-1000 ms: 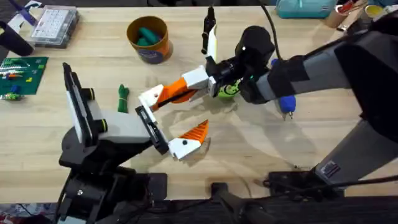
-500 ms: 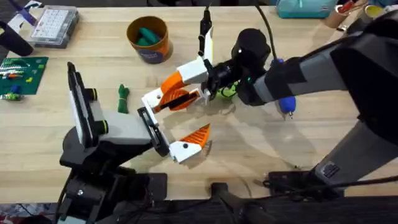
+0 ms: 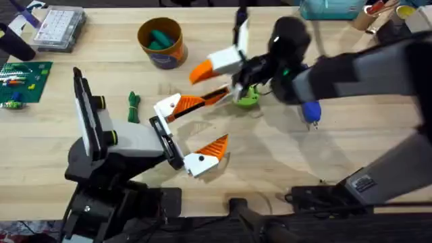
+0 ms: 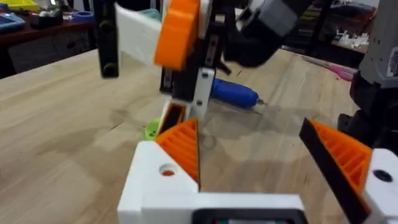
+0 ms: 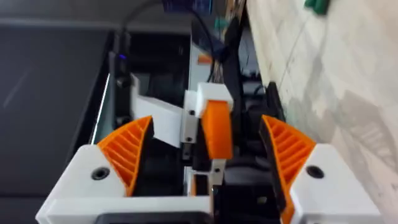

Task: Pick up the gripper from the table and insert it into the empty holder that is missing its gripper. Then pick up a screw, insert it into the mounting hole, and use the screwdriver to tighten it. Finally, clean up the table by picking up the vegetable and placing it into the bucket.

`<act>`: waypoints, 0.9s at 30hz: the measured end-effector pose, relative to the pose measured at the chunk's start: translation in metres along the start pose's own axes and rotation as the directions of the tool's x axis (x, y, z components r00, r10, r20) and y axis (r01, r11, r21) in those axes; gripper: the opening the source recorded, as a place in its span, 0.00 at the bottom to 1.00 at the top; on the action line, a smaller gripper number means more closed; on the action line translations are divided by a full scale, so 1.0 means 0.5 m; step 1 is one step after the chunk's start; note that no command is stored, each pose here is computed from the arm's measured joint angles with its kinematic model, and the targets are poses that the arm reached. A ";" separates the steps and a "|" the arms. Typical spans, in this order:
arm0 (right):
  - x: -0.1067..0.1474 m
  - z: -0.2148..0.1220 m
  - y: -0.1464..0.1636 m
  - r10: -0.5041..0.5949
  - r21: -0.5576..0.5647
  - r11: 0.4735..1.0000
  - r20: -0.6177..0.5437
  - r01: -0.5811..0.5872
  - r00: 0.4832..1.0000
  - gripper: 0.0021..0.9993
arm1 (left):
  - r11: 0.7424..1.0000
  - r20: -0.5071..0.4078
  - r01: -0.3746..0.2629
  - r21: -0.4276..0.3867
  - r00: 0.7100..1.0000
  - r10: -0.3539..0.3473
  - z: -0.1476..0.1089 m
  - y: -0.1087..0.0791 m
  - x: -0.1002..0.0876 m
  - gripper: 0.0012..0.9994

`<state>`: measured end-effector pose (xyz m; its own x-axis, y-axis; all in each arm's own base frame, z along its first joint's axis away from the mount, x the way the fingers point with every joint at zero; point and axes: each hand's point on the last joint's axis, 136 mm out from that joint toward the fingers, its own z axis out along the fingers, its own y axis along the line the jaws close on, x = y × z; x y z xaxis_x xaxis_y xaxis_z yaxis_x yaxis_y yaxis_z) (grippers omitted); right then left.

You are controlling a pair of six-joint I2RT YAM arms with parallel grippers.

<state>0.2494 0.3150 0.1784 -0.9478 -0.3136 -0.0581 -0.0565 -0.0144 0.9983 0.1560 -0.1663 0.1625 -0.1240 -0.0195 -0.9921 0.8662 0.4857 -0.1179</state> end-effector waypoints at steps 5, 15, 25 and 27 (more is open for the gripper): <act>-0.023 -0.094 0.016 0.067 0.044 0.996 0.126 -0.073 0.990 1.00 | 1.000 0.000 -0.001 0.000 1.000 0.001 0.000 0.000 0.000 0.99; -0.019 -0.267 0.008 0.008 0.285 0.949 0.394 -0.131 0.919 1.00 | 1.000 0.000 0.000 0.002 1.000 0.000 0.000 -0.001 0.000 0.99; 0.010 -0.370 0.052 -0.211 0.796 0.597 0.278 -0.102 0.937 1.00 | 1.000 0.000 0.000 0.003 1.000 0.000 0.000 -0.001 0.000 0.99; 0.017 -0.391 0.060 -0.231 0.865 0.493 0.235 -0.095 0.944 1.00 | 1.000 -0.001 0.000 0.004 1.000 0.000 0.000 -0.001 0.000 0.99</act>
<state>0.3009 0.1262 0.2085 -0.9556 -0.0692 -0.2863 -0.2092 0.8439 0.4940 0.1554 -0.1666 0.1624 -0.1242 -0.0190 -0.9921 0.8679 0.4825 -0.1179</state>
